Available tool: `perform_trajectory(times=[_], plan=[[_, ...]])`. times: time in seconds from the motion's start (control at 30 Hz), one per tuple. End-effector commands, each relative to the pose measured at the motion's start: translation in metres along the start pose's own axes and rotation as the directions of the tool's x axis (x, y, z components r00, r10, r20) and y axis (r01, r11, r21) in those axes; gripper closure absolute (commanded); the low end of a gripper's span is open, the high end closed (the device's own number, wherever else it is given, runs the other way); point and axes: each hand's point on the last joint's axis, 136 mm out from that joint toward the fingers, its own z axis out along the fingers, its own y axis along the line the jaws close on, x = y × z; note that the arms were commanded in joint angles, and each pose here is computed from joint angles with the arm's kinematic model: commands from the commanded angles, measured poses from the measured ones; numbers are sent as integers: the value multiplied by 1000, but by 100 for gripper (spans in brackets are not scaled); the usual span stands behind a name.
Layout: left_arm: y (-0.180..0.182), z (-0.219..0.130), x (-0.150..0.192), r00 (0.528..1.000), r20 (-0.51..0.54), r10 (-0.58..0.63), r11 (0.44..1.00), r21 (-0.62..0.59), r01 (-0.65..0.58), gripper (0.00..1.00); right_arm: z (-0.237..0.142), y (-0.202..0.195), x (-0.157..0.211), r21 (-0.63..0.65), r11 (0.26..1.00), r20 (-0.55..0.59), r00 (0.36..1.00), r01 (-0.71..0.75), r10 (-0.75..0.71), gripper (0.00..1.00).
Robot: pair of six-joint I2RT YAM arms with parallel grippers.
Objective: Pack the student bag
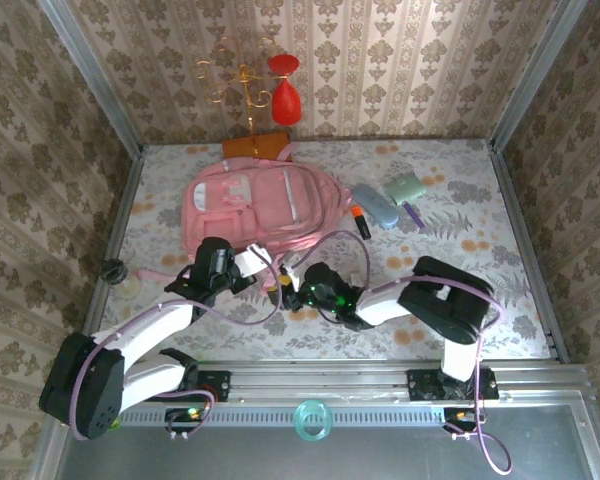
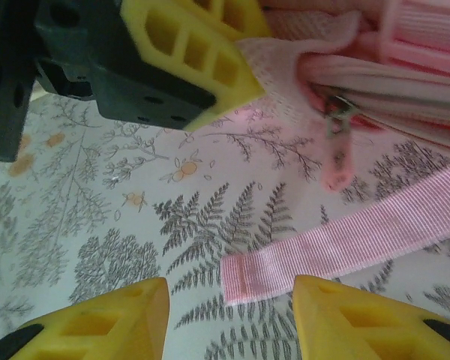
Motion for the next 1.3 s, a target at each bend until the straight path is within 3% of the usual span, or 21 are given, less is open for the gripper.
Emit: perform_trajectory(times=[0.0,0.33,0.73,0.93,1.27], plan=[[14,-9,-33,991,130,-39,999,-18,42,100,9,-12,-43,117,991,206,975,60,-83,53],[16,-12,-37,988,146,-50,998,-20,53,100,37,-34,-44,254,965,254,959,62,-128,60],[20,-14,-39,987,150,-56,997,-34,62,100,46,-46,-41,300,954,320,940,20,-120,74],[21,-14,-36,988,142,-61,997,-39,67,100,49,-37,-41,280,960,331,937,15,-111,68],[22,-12,-33,991,122,-63,996,-48,69,100,36,-40,-45,316,949,334,934,13,-124,86]])
